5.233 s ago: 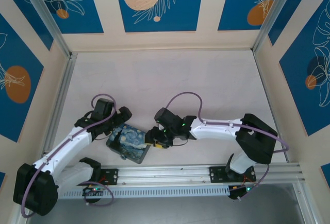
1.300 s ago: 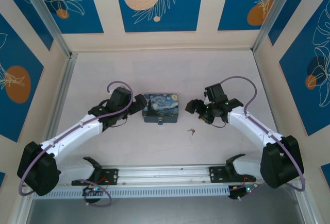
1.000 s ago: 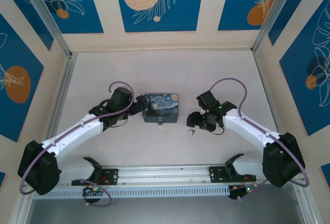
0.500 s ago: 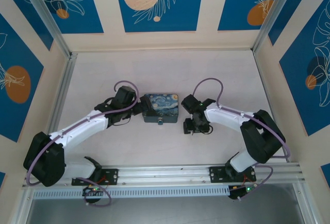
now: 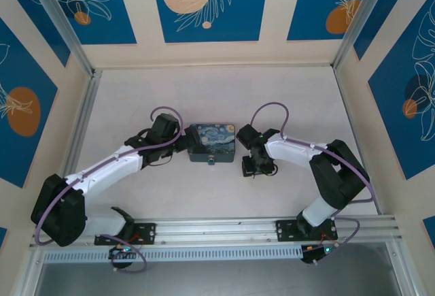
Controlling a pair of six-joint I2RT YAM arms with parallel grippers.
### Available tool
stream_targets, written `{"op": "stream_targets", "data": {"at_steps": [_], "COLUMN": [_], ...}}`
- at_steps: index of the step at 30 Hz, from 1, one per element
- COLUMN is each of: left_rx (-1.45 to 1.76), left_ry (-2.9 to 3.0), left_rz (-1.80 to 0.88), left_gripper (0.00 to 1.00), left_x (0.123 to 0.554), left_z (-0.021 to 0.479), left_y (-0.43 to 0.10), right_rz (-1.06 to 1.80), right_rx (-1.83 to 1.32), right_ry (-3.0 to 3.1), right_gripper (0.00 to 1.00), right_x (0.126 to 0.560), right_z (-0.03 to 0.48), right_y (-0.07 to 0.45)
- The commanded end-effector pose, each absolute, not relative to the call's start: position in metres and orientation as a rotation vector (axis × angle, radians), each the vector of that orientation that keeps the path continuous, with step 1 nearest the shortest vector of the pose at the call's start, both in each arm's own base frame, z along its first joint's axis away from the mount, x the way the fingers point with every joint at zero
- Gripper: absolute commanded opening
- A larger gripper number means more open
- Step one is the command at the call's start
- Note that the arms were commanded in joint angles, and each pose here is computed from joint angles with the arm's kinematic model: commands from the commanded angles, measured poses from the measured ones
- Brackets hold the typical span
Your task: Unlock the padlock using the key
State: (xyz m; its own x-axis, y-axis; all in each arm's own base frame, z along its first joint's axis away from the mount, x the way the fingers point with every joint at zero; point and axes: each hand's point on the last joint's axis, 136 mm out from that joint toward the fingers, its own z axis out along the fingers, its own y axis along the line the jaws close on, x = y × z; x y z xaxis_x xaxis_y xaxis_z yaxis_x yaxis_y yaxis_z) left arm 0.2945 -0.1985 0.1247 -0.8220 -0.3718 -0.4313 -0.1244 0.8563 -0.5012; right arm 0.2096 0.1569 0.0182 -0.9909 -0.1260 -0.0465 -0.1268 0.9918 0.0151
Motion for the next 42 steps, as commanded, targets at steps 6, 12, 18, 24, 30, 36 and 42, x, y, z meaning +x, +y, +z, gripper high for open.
{"op": "stream_targets", "data": {"at_steps": [6,12,18,24,30,36,42], "left_rx": [-0.335,-0.342,-0.346,-0.347,-0.354,-0.354,-0.354], "left_ry": [2.472,2.47,2.465,2.46,2.456,2.455,2.469], "left_rz": [-0.672,-0.676,-0.681,-0.686,-0.682,-0.683,-0.661], "left_gripper": [1.0,1.0,1.0,1.0,1.0,1.0,1.0], "left_x": [0.3,0.298,0.297,0.295,0.293,0.292,0.293], "left_z": [0.137,0.137,0.139,0.141,0.14,0.141,0.134], "left_y": [-0.205,-0.204,-0.203,-0.202,-0.199,-0.199,-0.198], "right_rz": [0.025,0.047,0.07,0.076,0.048,0.019,-0.024], "right_rx": [-0.25,-0.287,-0.337,-0.426,-0.489,-0.443,-0.326], "right_ry": [3.116,3.124,3.132,3.144,3.148,3.149,3.125], "right_gripper": [0.43,0.35,0.25,0.2,0.26,0.37,0.38], "right_x": [0.21,0.208,0.198,0.178,0.164,0.168,0.176], "right_z": [0.014,0.012,0.014,0.014,0.01,0.008,0.01], "right_y": [0.164,0.171,0.181,0.197,0.209,0.211,0.208]}}
